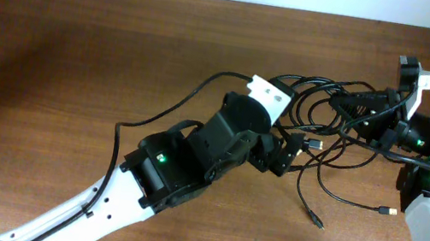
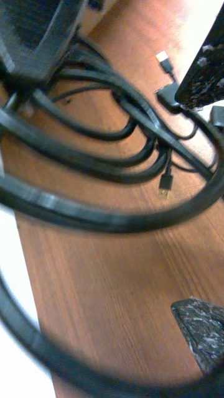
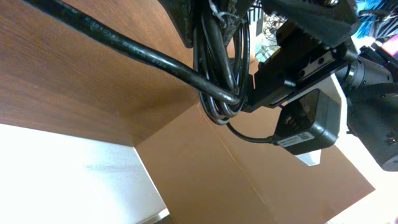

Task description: Untangle cables

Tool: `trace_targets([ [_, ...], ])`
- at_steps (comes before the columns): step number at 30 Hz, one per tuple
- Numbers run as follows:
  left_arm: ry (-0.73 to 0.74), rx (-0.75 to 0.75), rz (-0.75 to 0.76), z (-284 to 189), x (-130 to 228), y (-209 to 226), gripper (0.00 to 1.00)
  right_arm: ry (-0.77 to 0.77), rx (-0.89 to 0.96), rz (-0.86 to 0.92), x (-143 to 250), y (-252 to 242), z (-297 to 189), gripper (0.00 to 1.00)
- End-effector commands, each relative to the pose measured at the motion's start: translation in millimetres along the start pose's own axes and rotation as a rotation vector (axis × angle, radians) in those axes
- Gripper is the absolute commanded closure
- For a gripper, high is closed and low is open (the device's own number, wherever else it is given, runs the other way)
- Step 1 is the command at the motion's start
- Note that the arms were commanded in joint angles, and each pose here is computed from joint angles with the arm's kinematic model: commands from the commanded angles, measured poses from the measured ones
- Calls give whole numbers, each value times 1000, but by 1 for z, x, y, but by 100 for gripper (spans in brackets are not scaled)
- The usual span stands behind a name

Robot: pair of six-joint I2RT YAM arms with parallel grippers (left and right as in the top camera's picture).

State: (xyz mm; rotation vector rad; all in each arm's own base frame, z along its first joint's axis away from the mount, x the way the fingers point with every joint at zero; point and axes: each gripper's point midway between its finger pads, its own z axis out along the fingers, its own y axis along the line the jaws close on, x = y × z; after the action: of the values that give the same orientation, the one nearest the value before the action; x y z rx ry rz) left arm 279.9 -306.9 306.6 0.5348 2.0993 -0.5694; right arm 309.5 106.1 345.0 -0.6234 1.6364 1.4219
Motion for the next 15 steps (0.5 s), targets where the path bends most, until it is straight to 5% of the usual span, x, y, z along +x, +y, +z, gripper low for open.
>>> trace_targets([
  [1,-50,-32,-105,-10,-11,6,8,-5,5,-9,-1,-1,0,96],
  [3,-46,-33,-107,-9,-10,6,64,-5,5,-9,-1,-1,0,96],
  [5,-32,-10,-108,-8,-8,1,93,-5,5,-9,-1,-1,0,96],
  [12,-20,-36,-48,-8,-4,6,100,-5,5,-9,-1,-1,0,96],
  [14,-2,-196,15,-14,3,35,100,-5,5,-9,-1,-1,0,96],
  [15,11,-395,46,-26,10,70,100,-5,5,-9,-1,-1,0,96],
])
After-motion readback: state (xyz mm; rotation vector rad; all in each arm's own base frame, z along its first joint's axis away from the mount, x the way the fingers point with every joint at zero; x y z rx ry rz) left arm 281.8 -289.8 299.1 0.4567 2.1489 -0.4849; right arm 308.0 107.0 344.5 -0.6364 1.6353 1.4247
